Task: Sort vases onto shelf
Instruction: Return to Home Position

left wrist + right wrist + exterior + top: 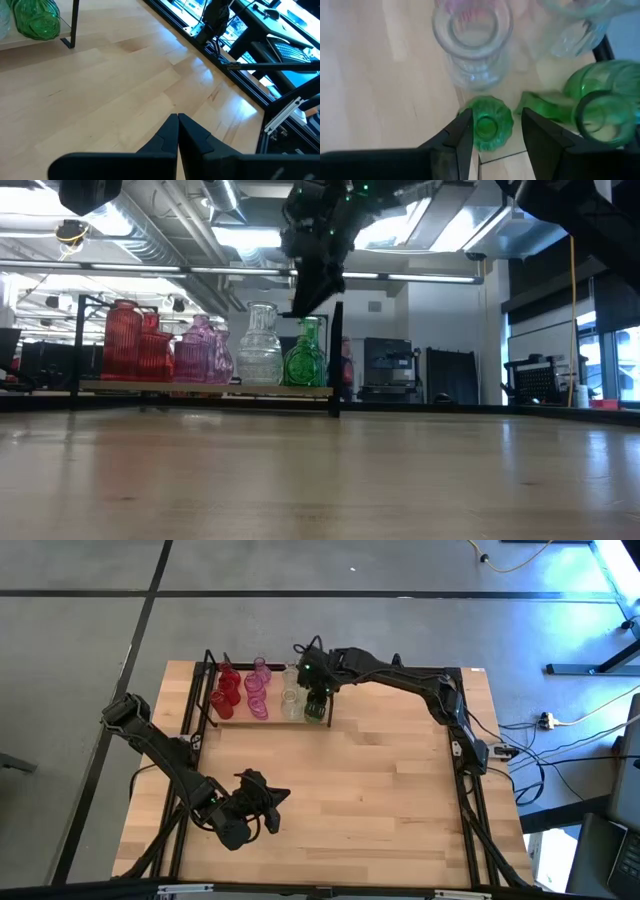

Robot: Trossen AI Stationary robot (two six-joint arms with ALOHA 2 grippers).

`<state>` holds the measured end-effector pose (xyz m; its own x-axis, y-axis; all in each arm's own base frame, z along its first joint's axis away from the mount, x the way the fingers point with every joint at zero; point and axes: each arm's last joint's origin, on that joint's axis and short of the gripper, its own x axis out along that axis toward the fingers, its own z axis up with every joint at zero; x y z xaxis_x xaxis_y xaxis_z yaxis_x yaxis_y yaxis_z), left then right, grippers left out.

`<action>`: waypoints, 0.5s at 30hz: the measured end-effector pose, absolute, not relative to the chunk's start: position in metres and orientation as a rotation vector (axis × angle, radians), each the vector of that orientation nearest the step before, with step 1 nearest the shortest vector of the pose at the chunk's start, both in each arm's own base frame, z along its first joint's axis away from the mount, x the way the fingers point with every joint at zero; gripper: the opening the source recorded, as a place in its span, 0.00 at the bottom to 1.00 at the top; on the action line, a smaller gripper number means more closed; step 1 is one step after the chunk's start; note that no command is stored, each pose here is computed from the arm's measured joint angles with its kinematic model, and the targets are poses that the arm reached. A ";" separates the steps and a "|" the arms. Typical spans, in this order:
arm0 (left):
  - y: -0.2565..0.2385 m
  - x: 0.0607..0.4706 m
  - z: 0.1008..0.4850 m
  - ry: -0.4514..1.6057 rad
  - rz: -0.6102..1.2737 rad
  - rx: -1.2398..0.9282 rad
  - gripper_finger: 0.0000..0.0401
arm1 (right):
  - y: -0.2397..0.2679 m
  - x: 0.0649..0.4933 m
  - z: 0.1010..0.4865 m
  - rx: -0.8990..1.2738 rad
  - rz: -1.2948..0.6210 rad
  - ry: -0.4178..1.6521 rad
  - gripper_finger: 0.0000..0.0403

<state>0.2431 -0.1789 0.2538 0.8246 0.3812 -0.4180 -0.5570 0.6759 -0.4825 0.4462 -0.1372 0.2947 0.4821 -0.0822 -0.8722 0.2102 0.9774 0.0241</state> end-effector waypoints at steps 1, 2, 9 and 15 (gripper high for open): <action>-0.179 0.243 0.254 0.295 0.536 -0.636 0.00 | -0.137 0.446 0.300 0.139 -0.178 1.044 0.37; -0.179 0.243 0.254 0.295 0.537 -0.635 0.00 | -0.136 0.444 0.306 0.142 -0.179 1.040 0.37; -0.178 0.241 0.254 0.260 0.566 -0.604 0.00 | -0.125 0.436 0.342 0.170 -0.149 0.967 0.37; -0.177 0.220 0.260 0.138 0.647 -0.514 0.00 | -0.096 0.407 0.396 0.150 -0.109 0.841 0.37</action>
